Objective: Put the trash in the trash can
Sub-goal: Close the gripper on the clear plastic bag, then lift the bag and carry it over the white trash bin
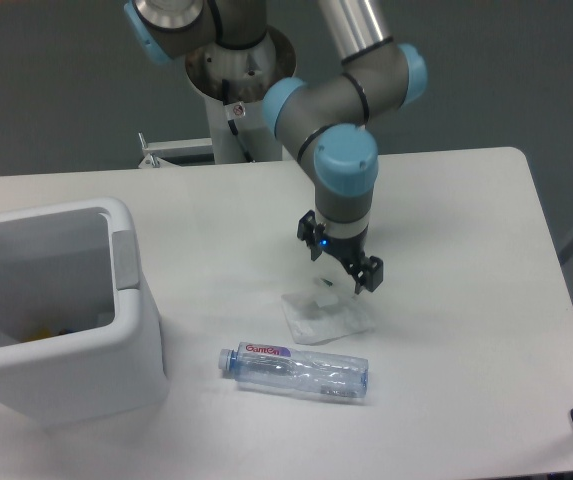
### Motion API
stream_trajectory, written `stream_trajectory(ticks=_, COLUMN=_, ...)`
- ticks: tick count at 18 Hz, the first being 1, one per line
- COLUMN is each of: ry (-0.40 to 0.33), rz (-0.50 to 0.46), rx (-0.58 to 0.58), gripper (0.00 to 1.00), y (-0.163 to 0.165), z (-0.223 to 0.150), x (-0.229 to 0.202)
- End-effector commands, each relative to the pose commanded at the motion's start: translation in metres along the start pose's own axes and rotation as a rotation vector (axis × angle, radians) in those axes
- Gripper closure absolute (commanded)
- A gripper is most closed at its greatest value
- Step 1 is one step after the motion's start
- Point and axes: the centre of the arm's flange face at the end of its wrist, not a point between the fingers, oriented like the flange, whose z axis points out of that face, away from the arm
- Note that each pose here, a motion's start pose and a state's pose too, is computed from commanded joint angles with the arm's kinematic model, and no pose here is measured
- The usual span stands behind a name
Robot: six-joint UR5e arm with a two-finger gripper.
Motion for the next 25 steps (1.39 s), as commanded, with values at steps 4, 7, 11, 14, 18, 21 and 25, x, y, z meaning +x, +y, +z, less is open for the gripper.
stream_trajectory(ticks=4, ry=0.000, rz=-0.057, rx=0.000, gripper=0.61, y=-0.008, z=0.002, x=0.000)
stream_trajectory(ticks=7, ry=0.001, rz=-0.071, rx=-0.001, gripper=0.87, y=-0.008, z=0.002, x=0.001)
stream_trajectory(ticks=11, ry=0.001, rz=-0.069, rx=-0.001, gripper=1.00, y=-0.008, z=0.001, x=0.000)
stream_trajectory(ticks=14, ry=0.000, rz=-0.068, rx=-0.002, gripper=1.00, y=-0.008, z=0.000, x=0.000)
stream_trajectory(ticks=18, ry=-0.003, rz=-0.066, rx=0.004, gripper=1.00, y=-0.008, z=-0.004, x=0.000)
stream_trajectory(ticks=21, ry=-0.012, rz=-0.071, rx=0.012, gripper=1.00, y=-0.007, z=-0.009, x=-0.002)
stream_trajectory(ticks=25, ry=-0.025, rz=-0.085, rx=0.024, gripper=1.00, y=-0.003, z=-0.023, x=-0.002)
